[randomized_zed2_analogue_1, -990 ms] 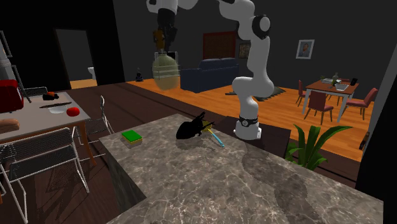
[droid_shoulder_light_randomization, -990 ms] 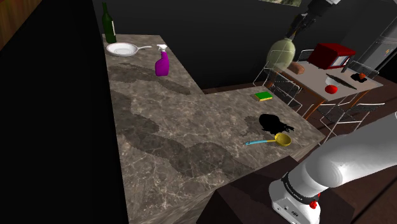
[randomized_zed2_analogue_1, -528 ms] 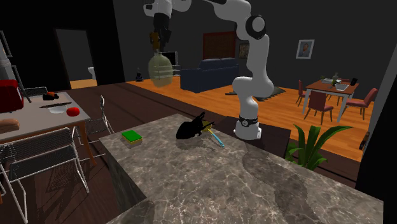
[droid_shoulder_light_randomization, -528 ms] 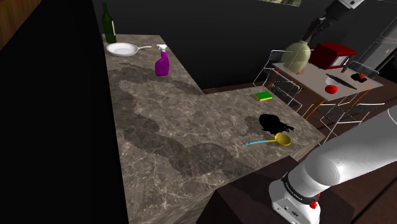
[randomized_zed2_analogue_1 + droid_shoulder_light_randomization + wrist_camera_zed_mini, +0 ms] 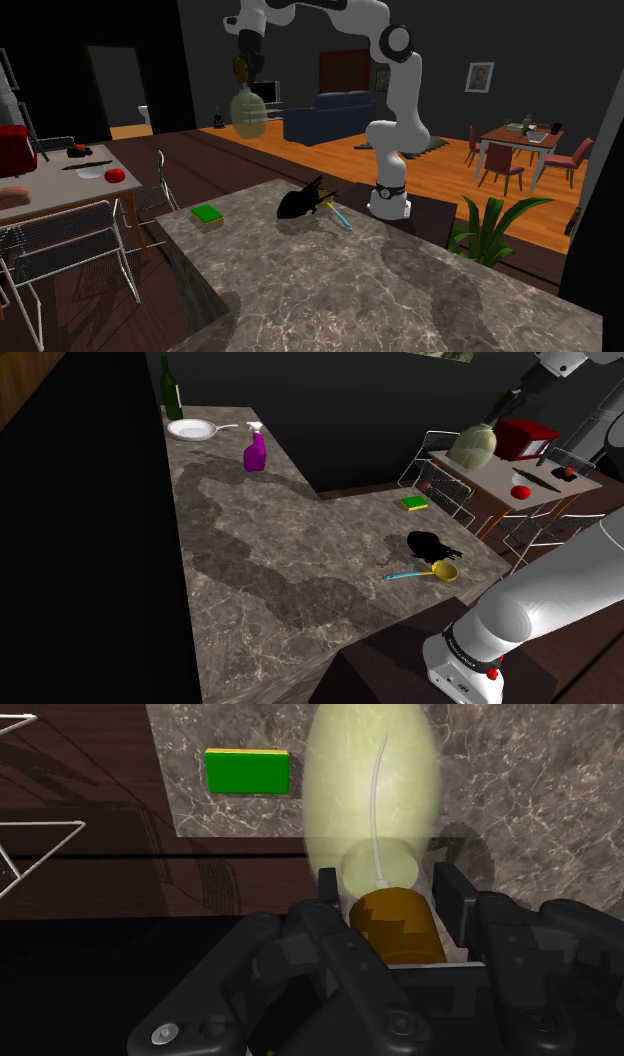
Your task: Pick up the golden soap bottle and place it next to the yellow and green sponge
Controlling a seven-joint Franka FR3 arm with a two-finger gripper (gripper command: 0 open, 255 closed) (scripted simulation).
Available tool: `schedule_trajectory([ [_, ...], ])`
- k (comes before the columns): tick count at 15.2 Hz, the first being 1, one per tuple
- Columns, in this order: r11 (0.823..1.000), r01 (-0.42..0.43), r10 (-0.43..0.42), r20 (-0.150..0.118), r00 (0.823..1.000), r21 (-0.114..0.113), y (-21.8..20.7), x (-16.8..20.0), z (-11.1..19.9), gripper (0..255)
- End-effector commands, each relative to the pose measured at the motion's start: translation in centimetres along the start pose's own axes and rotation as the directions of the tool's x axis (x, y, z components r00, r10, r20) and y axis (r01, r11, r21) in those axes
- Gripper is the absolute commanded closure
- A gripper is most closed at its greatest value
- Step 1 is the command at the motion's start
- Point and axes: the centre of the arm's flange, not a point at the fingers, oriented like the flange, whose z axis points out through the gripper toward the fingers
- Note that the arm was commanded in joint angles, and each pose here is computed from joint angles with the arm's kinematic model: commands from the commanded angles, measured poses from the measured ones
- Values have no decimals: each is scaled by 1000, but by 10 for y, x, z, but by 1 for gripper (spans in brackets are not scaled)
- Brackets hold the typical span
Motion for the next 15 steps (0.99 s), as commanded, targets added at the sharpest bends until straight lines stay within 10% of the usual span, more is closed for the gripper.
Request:
schedule_trajectory([
  [1, 1000, 1, -1, -1, 1000, -1, 1, -4, 9, 255],
  [15, 1000, 1, -1, -1, 1000, -1, 8, -27, 79, 255],
])
